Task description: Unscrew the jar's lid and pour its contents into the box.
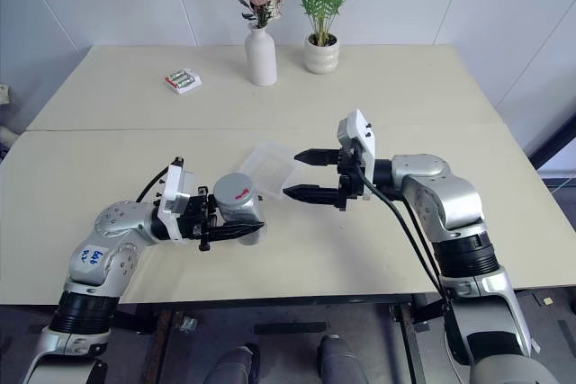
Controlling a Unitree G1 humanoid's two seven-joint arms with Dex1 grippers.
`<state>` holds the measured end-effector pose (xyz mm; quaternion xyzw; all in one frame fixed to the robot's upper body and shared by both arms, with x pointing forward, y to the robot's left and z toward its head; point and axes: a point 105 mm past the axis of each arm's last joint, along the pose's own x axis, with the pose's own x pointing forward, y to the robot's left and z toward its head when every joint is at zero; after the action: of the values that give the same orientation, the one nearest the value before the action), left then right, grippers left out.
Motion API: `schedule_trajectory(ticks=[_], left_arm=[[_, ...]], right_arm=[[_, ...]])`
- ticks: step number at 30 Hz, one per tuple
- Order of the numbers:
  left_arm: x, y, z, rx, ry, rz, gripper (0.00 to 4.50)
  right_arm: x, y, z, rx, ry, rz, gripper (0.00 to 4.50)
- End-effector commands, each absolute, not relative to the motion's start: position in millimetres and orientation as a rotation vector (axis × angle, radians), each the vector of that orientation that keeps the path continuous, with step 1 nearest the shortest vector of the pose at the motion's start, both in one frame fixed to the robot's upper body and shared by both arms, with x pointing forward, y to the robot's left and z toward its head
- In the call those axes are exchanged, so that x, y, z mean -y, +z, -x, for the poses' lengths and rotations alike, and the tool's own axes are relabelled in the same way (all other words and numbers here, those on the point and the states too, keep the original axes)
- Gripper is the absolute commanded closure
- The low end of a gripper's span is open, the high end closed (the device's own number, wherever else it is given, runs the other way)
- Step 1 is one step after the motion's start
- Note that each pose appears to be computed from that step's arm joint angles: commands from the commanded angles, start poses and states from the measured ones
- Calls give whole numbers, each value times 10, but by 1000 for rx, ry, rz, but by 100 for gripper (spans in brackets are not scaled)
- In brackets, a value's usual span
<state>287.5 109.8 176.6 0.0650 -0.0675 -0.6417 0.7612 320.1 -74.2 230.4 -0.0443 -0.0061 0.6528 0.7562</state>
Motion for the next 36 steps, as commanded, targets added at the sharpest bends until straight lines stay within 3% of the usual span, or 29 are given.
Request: schedule_trajectory(ticks=[1, 18, 36], left_arm=[[-1098, 1847, -2824, 194, -1410, -162, 241], [-1075, 1828, -2842, 194, -1418, -207, 241], [-1092, 1791, -2868, 183, -1408, -239, 241]], right_arm=[[586, 2558, -2989, 120, 1518, 107, 4], [-29, 2465, -2858, 114, 1635, 137, 4], [-14, 2463, -3000, 125, 1561, 140, 4]])
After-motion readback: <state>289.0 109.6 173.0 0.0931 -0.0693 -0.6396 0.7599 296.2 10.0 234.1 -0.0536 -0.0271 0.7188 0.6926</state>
